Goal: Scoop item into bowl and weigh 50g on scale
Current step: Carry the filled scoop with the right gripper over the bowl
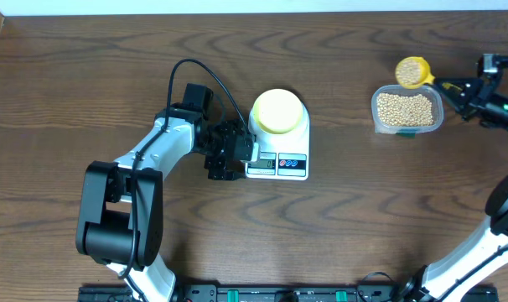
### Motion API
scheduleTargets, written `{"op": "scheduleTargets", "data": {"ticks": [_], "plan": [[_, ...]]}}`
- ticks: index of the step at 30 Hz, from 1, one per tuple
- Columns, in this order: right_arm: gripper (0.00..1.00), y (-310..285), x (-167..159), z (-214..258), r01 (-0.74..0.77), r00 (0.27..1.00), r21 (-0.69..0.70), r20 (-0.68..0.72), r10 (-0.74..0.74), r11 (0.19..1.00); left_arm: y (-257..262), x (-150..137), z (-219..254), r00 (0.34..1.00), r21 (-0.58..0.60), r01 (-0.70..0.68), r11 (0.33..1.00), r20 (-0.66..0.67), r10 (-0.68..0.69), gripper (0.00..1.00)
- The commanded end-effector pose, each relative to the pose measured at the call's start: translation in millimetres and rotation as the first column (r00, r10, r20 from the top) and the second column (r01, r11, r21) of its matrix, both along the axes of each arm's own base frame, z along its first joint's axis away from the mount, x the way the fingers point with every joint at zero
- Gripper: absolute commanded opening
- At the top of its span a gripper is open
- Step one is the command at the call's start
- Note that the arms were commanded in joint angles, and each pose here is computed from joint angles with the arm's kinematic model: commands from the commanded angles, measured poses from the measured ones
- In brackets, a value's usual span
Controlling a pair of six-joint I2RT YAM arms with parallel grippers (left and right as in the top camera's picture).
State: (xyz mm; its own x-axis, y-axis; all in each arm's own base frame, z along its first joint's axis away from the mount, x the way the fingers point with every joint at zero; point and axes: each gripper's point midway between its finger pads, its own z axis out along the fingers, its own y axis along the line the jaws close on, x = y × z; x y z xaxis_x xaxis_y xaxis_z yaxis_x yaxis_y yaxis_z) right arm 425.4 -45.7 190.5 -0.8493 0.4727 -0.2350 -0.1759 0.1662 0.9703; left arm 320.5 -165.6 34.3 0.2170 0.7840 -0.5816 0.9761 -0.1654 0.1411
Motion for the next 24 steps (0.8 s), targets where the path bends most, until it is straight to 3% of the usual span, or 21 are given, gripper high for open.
{"op": "scheduleTargets", "data": {"ticks": [1, 10, 24], "plan": [[0.01, 21.9, 1.5, 2.8, -0.052, 0.999, 0.054, 0.004, 0.051, 0.997, -1.5, -6.3, -7.3, 1.000, -0.010, 0.015, 1.000, -0.027, -0.015, 0.98], [0.01, 94.0, -0.5, 2.8, -0.219, 0.976, 0.052, 0.005, 0.219, 0.974, -1.5, -6.3, -7.3, 1.000, -0.010, 0.015, 1.000, -0.027, -0.015, 0.98], [0.01, 207.9, -27.9, 2.9, -0.477, 0.879, 0.041, 0.026, 0.476, 0.878, -1.5, -6.3, -7.3, 1.000, -0.010, 0.015, 1.000, -0.027, -0.015, 0.97]]}}
